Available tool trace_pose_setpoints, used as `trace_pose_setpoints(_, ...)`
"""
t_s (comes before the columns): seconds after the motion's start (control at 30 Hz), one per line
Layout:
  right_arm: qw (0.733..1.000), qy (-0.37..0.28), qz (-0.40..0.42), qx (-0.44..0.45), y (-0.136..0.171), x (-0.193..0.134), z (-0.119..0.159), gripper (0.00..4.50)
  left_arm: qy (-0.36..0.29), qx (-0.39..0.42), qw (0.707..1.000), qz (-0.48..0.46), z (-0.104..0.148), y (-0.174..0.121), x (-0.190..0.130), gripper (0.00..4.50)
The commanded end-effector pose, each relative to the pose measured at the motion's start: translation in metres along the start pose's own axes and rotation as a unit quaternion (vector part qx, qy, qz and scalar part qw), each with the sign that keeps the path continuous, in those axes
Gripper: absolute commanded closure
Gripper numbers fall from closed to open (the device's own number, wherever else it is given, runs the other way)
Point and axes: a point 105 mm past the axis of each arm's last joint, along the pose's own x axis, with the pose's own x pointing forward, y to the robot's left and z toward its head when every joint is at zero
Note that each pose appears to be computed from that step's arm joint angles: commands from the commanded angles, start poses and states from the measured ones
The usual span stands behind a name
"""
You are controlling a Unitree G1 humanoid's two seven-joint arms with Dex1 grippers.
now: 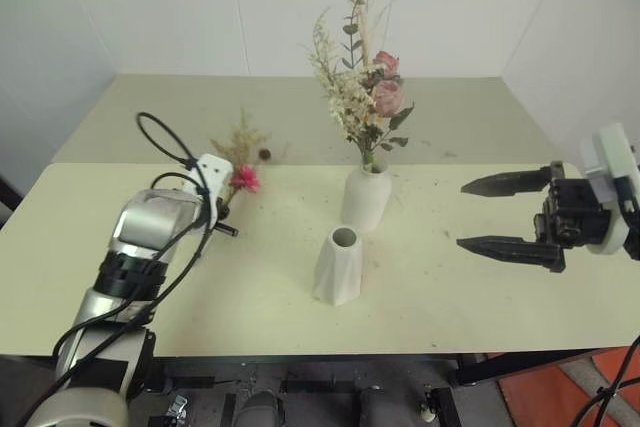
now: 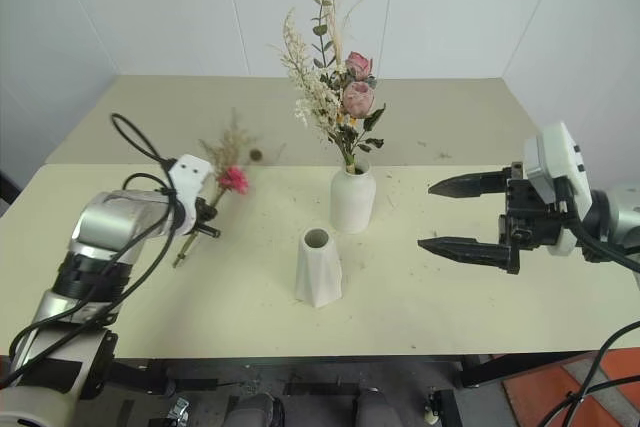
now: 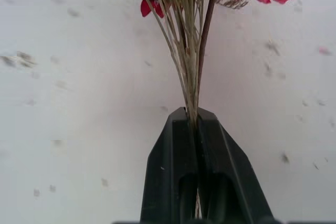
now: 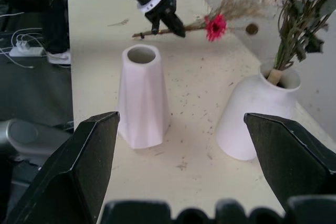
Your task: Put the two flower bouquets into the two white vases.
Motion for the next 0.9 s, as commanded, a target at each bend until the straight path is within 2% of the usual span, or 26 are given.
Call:
trace_pose_setpoints(0.03,0.999,-0.001,-0.011,-0.034,-0.001,-0.009,0.004,0.0,-0.274,0.003,0.962,0.005,0.068,0.015,-0.044,4.49)
trace_pose_setpoints(0.13,0.999,-0.002,-0.011,-0.031,0.0,-0.012,-0.002,0.0,-0.347,-0.015,0.937,-0.045,0.085,0.01,-0.065,4.49)
trace_pose_setpoints(0.2,1.0,-0.007,-0.011,-0.029,0.0,-0.014,-0.006,0.0,-0.392,-0.019,0.912,-0.121,0.099,-0.001,-0.084,4.49)
trace_pose_setpoints(0.33,1.0,-0.006,0.002,-0.016,0.004,-0.02,-0.012,0.0,-0.43,-0.004,0.868,-0.247,0.117,-0.029,-0.111,4.49)
trace_pose_setpoints(0.43,1.0,-0.005,0.011,-0.005,0.007,-0.023,-0.015,0.0,-0.44,0.003,0.834,-0.334,0.125,-0.048,-0.128,4.49)
trace_pose_setpoints(0.53,1.0,-0.006,0.022,-0.001,0.011,-0.026,-0.015,0.0,-0.445,-0.002,0.778,-0.444,0.133,-0.07,-0.149,4.49)
trace_pose_setpoints(0.63,1.0,-0.004,0.025,-0.002,0.012,-0.026,-0.015,0.0,-0.442,-0.01,0.738,-0.51,0.139,-0.084,-0.16,4.49)
trace_pose_setpoints(0.8,1.0,-0.005,0.02,-0.001,0.013,-0.028,-0.015,0.0,-0.433,-0.031,0.687,-0.582,0.146,-0.109,-0.166,4.49)
trace_pose_setpoints(0.9,1.0,-0.004,0.016,0.0,0.014,-0.029,-0.015,0.0,-0.421,-0.026,0.673,-0.607,0.141,-0.126,-0.164,4.49)
